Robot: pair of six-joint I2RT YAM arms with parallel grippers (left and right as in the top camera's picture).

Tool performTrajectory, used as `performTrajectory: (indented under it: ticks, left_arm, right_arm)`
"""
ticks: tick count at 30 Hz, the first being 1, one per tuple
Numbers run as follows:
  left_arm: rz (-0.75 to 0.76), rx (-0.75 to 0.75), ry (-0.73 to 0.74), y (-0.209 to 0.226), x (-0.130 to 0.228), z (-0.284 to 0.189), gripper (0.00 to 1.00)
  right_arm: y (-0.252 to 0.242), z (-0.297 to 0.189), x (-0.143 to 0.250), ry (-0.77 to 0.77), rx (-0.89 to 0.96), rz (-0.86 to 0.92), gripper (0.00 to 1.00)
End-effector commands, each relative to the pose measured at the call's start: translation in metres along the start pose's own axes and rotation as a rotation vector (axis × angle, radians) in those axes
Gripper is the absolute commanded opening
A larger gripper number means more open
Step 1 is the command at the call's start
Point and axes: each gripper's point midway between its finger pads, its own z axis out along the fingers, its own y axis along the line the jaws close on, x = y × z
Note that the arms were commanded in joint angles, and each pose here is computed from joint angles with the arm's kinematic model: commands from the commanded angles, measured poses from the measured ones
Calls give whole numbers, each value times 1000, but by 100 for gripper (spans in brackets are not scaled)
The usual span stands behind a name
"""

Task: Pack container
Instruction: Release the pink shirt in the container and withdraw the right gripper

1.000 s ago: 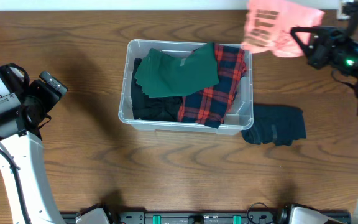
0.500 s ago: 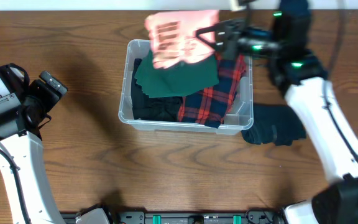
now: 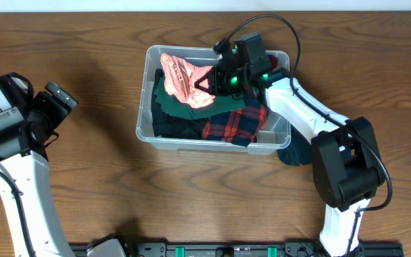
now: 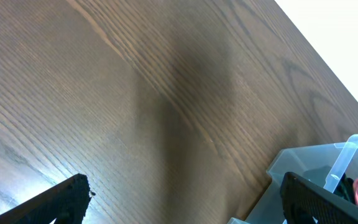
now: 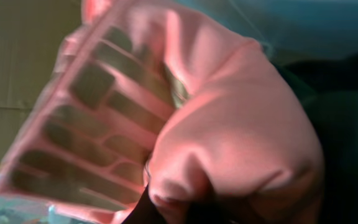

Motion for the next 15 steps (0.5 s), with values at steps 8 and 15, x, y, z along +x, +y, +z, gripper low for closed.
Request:
performTrajectory:
  ticks: [8,15]
  left_arm:
    - [10,-10,-6,2,-2,0,98]
    - [10,-10,-6,2,-2,0,98]
  right_arm:
    - [28,-30,-13,-68,36,-253,36]
    - [63,-143,-52,-287,116,-353,70]
